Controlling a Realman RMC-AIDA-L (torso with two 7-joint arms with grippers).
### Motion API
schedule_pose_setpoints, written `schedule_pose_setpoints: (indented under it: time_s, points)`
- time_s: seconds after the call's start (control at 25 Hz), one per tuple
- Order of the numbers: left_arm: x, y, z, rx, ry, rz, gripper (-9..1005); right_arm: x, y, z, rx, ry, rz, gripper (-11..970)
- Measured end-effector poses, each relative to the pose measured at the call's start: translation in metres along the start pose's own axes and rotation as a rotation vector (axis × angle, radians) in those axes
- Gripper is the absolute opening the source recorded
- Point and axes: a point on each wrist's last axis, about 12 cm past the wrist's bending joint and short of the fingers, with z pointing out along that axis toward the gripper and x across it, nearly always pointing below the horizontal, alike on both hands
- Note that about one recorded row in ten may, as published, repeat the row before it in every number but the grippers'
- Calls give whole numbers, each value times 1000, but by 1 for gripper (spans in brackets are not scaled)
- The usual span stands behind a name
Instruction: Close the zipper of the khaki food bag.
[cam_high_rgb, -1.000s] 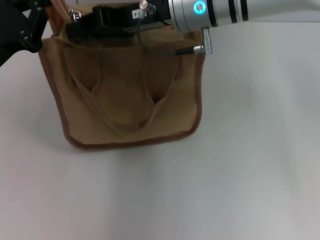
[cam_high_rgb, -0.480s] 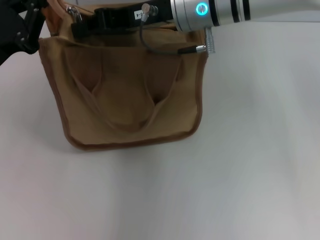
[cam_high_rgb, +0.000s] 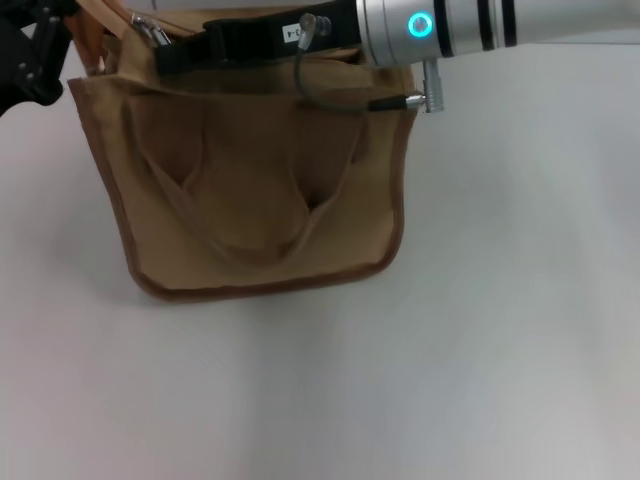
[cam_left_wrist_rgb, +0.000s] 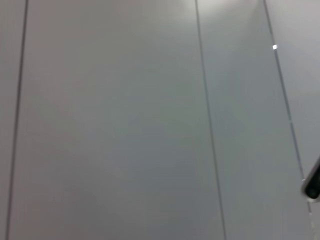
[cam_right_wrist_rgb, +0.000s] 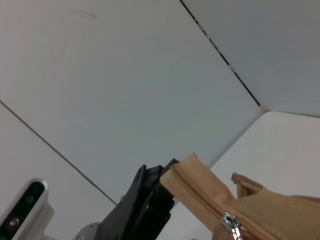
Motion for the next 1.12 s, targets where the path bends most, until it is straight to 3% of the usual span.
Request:
schedule_pose_setpoints:
  time_s: [0.52,1.12]
  points:
    - [4,5,-5,-63,18,-9,135,12,-11,-17,24,-38,8,9]
    - [7,6,-7,-88,38,-14,141,52,-25,-67,46,-157,39,8]
